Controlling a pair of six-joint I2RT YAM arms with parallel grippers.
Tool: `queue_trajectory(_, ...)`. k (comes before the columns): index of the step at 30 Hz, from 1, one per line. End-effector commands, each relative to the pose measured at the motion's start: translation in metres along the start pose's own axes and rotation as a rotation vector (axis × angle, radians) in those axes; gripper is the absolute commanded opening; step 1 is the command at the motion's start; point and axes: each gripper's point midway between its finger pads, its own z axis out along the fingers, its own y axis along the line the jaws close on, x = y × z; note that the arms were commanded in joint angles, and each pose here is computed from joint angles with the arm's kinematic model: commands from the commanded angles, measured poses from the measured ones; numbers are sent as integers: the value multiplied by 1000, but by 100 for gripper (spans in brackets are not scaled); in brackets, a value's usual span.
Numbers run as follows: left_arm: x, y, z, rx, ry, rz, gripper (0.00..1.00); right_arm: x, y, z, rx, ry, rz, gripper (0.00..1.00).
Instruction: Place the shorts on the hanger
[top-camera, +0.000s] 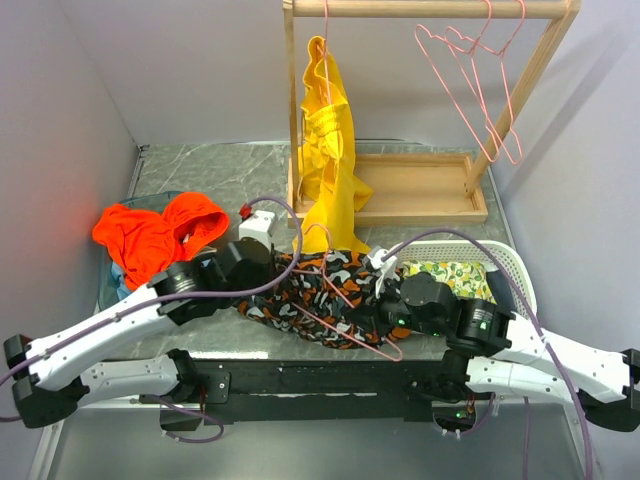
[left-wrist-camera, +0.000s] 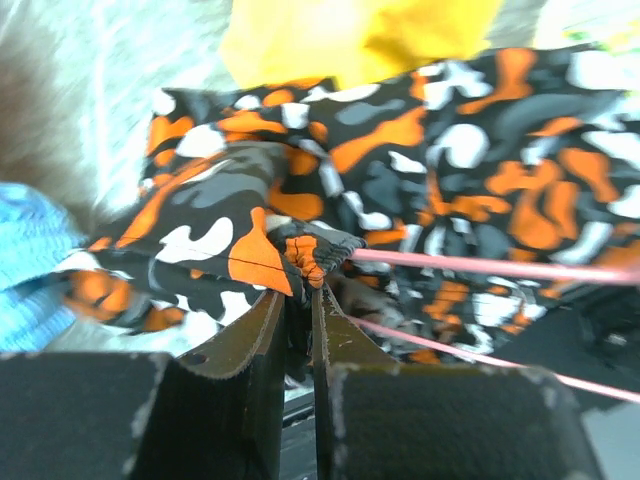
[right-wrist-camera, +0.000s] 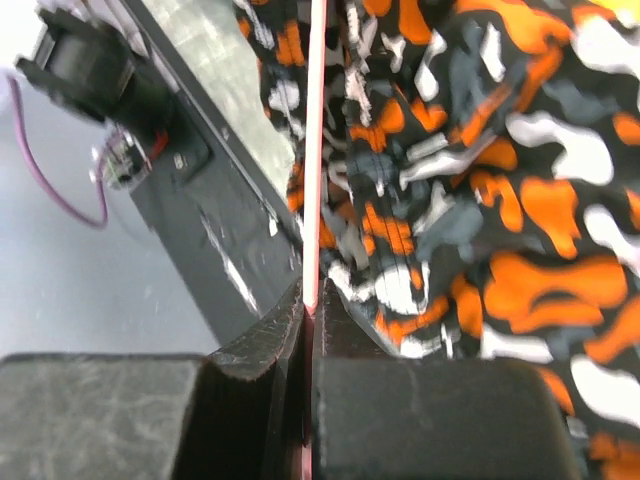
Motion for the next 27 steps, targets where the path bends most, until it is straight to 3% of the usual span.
queue_trajectory(1,-25,-24,-20,174,-107,-1,9,-47,19,23,-76,-269,-25,0)
queue_trajectory(3,-33,-25,-26,195,-147,-15,11,-52,23,31,-91,-323,-44,0)
queue_trajectory(5,-38,-27,-27,204,-170,-21,18,-40,20,43,-90,-336,-45,0)
queue_trajectory(10,-42,-28,-32,225,-190,-13,49,-41,18,46,-111,-436,-16,0)
queue_trajectory(14,-44,-41,-45,327,-208,11,59,-44,16,44,-108,-456,-18,0)
queue_trajectory(19,-64,-62,-67,476,-299,24,64,-39,17,51,-107,-429,-28,0)
queue_trajectory(27,-73,-77,-31,383,-278,91,62,-40,22,58,-110,-405,-44,0)
